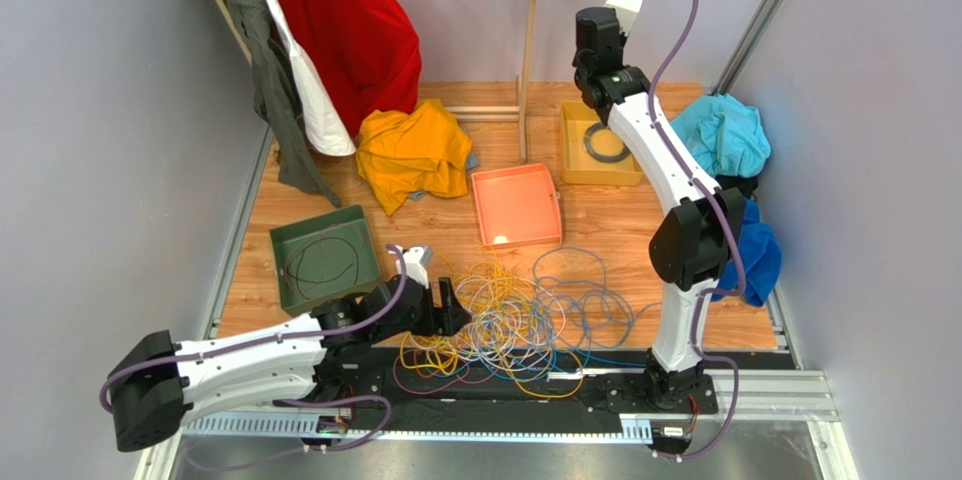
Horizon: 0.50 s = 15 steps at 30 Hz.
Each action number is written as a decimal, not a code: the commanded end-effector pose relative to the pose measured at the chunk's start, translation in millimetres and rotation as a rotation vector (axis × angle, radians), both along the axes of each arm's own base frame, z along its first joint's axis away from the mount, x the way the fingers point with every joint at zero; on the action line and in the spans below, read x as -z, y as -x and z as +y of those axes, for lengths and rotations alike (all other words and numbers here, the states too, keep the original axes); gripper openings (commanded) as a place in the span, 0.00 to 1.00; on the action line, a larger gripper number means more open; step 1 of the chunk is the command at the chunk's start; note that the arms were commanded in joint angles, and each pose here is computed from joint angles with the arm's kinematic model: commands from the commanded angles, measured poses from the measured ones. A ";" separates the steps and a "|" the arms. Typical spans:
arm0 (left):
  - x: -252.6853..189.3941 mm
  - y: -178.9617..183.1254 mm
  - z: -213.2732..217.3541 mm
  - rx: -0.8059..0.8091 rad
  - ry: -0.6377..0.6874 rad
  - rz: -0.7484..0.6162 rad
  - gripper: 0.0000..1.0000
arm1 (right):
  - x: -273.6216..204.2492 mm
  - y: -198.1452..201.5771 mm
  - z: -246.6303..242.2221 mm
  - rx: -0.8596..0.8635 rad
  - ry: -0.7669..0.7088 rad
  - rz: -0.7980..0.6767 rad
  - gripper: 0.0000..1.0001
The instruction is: Untangle the cables
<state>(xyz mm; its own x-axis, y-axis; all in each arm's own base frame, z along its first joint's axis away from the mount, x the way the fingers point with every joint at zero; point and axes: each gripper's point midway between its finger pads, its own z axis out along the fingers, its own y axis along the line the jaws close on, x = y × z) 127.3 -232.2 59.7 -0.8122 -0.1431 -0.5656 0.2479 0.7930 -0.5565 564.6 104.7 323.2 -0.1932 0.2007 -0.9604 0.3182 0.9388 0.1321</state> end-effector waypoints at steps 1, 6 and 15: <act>-9.2 -3.0 -19.2 0.032 0.053 -0.009 0.85 | -29.6 -3.1 -8.8 0.019 -0.045 -0.097 0.00; -3.7 -0.1 -26.5 0.050 0.041 0.032 0.83 | 8.8 -9.5 -9.4 0.013 -0.029 -0.031 0.00; -6.7 2.2 -21.2 0.059 0.032 0.019 0.82 | 103.2 -30.5 -10.3 0.005 -0.049 0.063 0.00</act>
